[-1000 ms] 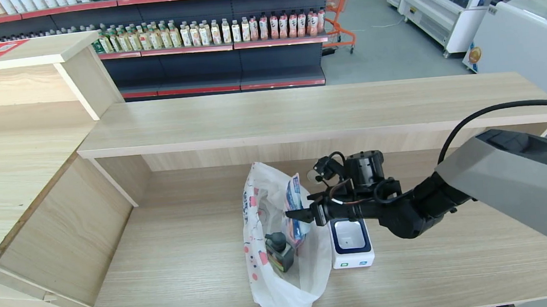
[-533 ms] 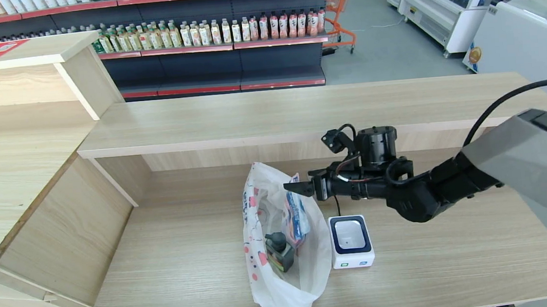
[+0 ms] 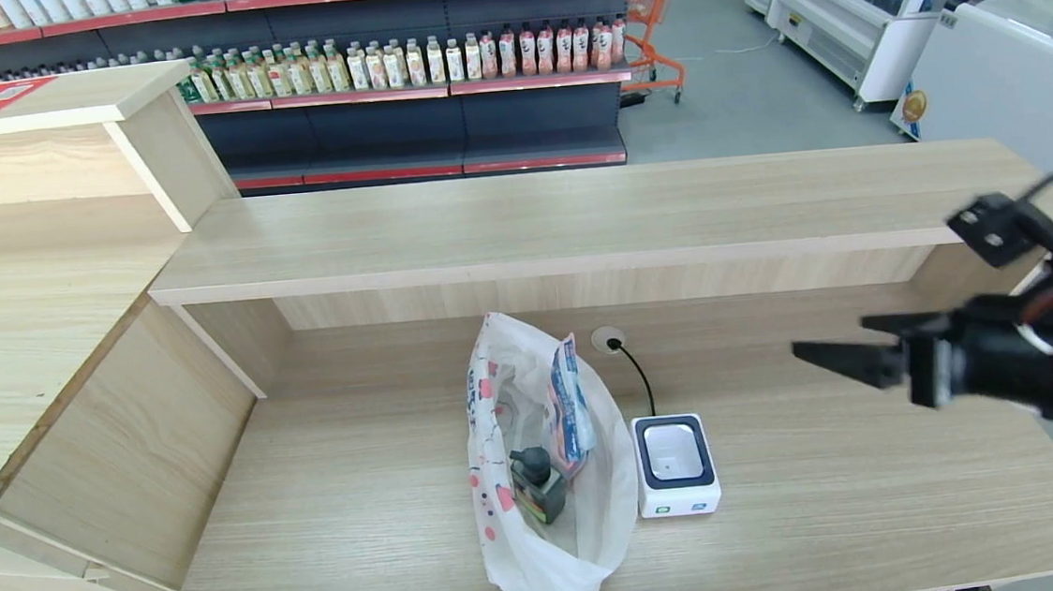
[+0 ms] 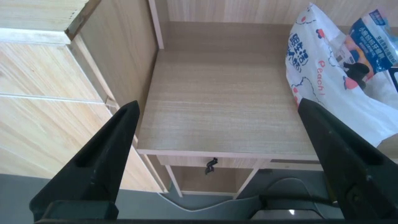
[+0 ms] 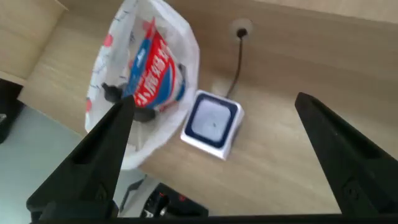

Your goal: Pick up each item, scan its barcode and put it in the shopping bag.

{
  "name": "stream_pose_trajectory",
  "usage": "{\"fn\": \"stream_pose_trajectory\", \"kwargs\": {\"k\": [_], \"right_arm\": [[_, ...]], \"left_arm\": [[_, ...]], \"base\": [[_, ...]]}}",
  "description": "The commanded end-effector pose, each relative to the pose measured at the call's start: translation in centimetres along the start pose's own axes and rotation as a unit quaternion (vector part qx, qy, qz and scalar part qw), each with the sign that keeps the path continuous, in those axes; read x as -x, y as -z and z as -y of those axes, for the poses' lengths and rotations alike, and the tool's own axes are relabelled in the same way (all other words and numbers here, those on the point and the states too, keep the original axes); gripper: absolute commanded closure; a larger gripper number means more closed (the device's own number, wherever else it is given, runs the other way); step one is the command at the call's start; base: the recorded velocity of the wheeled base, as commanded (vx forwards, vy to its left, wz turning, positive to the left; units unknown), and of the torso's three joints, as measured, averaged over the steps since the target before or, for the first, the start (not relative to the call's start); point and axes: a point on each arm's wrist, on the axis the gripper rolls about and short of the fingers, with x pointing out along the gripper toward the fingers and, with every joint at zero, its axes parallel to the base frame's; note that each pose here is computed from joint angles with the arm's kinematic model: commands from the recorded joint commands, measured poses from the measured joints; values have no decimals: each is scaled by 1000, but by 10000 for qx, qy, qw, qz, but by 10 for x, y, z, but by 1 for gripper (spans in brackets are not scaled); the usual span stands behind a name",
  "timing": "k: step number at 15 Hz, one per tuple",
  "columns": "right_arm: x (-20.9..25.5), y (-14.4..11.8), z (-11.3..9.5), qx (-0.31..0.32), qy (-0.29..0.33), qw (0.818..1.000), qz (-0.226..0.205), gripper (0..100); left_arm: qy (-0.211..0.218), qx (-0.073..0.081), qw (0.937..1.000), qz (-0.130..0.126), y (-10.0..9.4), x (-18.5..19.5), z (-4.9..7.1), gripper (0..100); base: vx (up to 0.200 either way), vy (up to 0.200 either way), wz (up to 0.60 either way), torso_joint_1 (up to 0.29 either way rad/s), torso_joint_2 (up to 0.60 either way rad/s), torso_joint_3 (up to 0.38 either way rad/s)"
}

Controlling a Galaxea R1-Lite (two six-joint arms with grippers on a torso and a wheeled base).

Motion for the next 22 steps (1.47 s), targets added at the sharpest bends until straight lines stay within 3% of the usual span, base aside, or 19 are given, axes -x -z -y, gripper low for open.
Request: {"fn": "stream_pose_trajectory", "kwargs": {"k": [1,2,5,6,7,10,22], "right_arm": [[116,120,-28,56,1611,9868,155,0],[130,131,-35,156,1597,9858,503,0],[161,171,-51,188,1617,9831,837,0],[163,174,-52,141,1606,9829,884,0],[169,177,-56,220,1427,9812,1278,0],[172,176,-58,276,1921,9659,1715,0],[172,183,-57,411,2089,9653,1509,0]], "left_arm": [[-1,-3,10000,2,0,0,0,0],[-1,4,10000,2,0,0,0,0],[-1,-3,10000,2,0,0,0,0],[-1,-3,10000,2,0,0,0,0],[-1,4,10000,2,0,0,0,0],[-1,-3,10000,2,0,0,0,0],[-1,-3,10000,2,0,0,0,0]], "base": [[0,0,0,0,0,0],[0,0,0,0,0,0],[0,0,0,0,0,0],[0,0,0,0,0,0],[0,0,0,0,0,0],[0,0,0,0,0,0],[0,0,0,0,0,0]]}}
